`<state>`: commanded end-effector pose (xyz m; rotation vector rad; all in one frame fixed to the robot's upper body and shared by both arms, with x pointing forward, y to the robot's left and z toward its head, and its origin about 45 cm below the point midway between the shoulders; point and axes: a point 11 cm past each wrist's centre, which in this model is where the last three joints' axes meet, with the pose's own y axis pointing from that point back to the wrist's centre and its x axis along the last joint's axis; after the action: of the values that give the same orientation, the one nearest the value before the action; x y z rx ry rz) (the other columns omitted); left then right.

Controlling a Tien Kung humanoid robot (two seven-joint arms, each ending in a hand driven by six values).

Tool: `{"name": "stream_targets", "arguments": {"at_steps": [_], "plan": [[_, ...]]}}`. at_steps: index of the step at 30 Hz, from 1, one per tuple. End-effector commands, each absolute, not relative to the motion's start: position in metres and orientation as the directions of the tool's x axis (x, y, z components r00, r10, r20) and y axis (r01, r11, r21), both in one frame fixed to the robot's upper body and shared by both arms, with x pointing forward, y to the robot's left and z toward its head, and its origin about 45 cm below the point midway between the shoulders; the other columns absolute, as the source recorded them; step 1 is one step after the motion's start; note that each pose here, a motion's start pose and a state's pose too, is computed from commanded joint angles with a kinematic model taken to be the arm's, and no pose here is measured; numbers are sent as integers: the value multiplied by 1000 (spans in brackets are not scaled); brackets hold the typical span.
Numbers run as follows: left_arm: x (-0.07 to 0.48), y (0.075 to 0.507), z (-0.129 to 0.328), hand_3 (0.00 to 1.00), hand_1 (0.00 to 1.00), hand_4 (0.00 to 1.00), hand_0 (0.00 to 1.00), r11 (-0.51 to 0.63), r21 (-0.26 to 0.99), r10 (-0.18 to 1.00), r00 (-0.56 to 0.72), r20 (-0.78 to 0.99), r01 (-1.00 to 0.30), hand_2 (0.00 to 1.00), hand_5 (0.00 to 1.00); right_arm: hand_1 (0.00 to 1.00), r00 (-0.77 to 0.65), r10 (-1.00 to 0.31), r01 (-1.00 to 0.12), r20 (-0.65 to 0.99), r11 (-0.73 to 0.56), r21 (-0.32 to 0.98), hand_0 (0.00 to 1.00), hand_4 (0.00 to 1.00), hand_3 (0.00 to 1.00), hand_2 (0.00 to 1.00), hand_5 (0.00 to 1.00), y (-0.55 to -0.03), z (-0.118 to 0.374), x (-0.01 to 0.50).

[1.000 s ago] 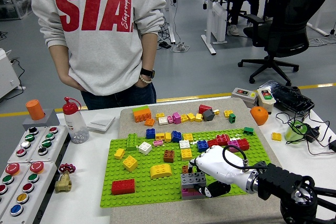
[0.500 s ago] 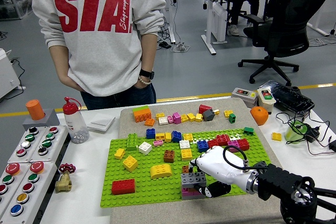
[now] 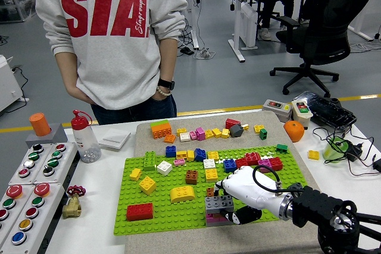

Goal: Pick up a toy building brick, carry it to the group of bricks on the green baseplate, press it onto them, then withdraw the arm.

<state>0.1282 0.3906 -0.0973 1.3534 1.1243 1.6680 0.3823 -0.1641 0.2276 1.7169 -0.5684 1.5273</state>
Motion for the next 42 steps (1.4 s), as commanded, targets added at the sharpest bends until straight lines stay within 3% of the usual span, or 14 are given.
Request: {"name": "stream_targets", "arguments": {"at_steps": [12,13,30,31,42], "plan": [[128,391,-97,401,593,304,629,-378,926,906,-207,370,3,607,934,484,200,159,-751,967,-609,255,486,539,528,505,250,-165,227,383],[128,391,-97,401,592,304,629,-378,926,905,-208,370,3,607,934,526,202,160,-750,966,-609,258,508,551,564,543,256,-165,227,383],[128,392,-97,402,593,304,629,-380,925,905,-208,372,4,607,934,546,220,166,-745,961,-608,275,519,576,616,569,270,-166,226,384],[128,392,-97,402,592,304,629,-380,925,904,-208,372,4,607,935,562,220,166,-745,961,-608,275,549,599,676,576,291,-166,226,384],[129,392,-96,401,592,303,628,-381,925,904,-208,373,3,607,934,594,219,167,-743,961,-610,275,589,632,705,607,325,-167,229,385]]}}
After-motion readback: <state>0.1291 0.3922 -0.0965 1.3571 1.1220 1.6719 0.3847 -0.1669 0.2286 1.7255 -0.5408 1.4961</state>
